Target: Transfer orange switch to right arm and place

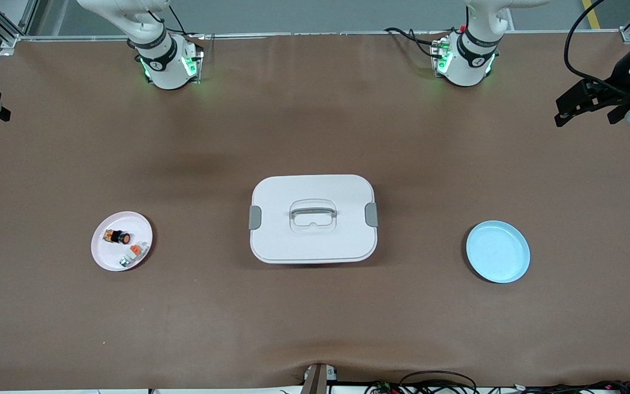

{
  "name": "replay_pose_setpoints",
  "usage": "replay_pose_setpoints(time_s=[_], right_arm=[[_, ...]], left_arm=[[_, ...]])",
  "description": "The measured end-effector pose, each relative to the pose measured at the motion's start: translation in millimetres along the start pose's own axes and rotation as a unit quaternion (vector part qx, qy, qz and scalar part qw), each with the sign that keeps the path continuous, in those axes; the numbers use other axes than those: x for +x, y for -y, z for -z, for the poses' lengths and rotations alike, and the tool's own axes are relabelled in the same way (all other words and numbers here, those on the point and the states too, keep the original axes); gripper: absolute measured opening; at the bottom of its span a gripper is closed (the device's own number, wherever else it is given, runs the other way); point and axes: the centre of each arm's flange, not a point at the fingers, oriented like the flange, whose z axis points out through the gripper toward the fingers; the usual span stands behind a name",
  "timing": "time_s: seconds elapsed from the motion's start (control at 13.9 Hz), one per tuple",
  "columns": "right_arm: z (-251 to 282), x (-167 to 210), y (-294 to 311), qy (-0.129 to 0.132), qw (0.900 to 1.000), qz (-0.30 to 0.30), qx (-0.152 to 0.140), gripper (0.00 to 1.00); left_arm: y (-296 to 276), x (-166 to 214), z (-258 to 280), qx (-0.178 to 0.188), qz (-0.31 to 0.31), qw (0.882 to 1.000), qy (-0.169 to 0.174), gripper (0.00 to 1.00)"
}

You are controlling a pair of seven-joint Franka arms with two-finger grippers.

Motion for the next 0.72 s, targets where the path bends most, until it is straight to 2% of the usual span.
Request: replay_pose_setpoints(time_s=[0.43,0.72], right_arm=[[-1.9,-3.0,1.1,0.002,0.999,-0.036,0.001,1.00],[-1.6,-3.1,2.4,0.002,0.999,-0.038,0.001,1.00]], left_arm=[[1.2,0.2,0.2,0.000,0.001,1.000,0.000,1.00],[1.2,0.2,0.2,0.000,0.001,1.000,0.000,1.00]])
